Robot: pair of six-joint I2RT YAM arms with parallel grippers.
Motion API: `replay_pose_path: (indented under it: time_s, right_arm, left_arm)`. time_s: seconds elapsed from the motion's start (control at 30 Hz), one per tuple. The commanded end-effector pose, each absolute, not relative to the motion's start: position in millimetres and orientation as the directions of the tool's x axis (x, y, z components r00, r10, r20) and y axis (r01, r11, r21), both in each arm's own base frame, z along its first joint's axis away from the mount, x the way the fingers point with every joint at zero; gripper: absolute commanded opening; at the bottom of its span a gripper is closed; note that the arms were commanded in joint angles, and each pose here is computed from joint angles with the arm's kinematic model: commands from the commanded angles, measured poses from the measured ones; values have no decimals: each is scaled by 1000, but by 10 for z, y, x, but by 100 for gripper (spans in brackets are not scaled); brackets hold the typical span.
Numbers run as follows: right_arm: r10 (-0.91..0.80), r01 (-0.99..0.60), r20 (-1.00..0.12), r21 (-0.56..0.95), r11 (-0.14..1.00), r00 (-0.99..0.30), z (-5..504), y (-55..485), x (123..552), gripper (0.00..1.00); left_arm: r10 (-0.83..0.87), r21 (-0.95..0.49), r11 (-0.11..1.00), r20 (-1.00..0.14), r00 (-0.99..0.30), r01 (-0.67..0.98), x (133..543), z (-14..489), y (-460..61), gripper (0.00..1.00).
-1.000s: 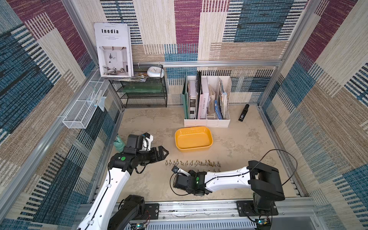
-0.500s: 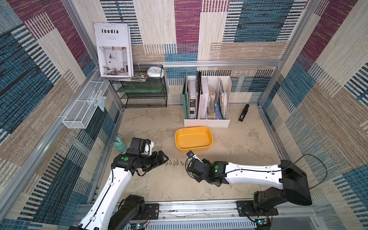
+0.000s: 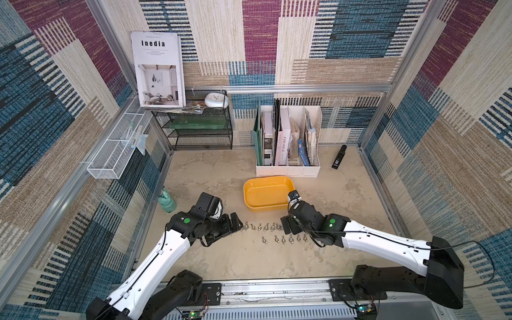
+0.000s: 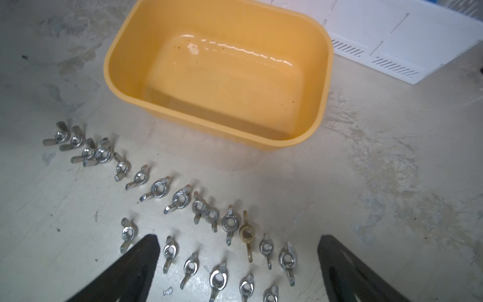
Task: Take out the wing nut from the storage box
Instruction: Reset both arms
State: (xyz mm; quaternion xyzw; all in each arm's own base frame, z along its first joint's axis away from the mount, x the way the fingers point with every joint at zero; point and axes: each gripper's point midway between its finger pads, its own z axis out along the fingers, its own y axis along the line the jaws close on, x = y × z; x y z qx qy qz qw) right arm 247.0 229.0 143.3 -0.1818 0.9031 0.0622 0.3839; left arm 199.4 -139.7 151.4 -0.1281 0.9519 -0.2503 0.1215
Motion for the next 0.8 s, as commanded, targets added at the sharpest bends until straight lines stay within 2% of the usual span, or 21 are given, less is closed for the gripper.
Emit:
replay_pose_path:
  time_s: [0.0, 0.23, 0.4, 0.5, 0.6, 0.67, 0.77]
  right_arm:
    - [-209, -293, -781, -35, 956, -589, 1666, 2158, 2706, 99]
    - [-74, -42, -851, -61, 997, -520, 1887, 1480, 3279, 100]
    - [-74, 47, -886, -107, 993, -459, 1804, 982, 3598, 100]
    - [-20, 171, -896, -107, 979, -443, 1705, 566, 3762, 100]
    - [42, 248, -897, -77, 966, -441, 1480, 181, 3871, 100]
    - [89, 275, -906, -32, 961, -414, 1361, 1, 3915, 100]
    - [59, 307, -912, -75, 949, -406, 1274, -209, 3996, 100]
  left_arm:
    - [-313, -442, 880, -270, -911, -172, 2223, 1582, -1285, 99]
    - [-330, -139, 943, -536, -778, -304, 2870, 1662, -552, 99]
    - [-293, -27, 923, -695, -656, -383, 3311, 1536, -34, 99]
    - [-274, 3, 918, -716, -642, -396, 3502, 1321, 204, 99]
    - [-257, 14, 930, -690, -677, -367, 3677, 1042, 351, 99]
    - [-260, 51, 909, -706, -659, -413, 3792, 1036, 531, 99]
    - [-188, 102, 921, -729, -658, -377, 3956, 944, 593, 99]
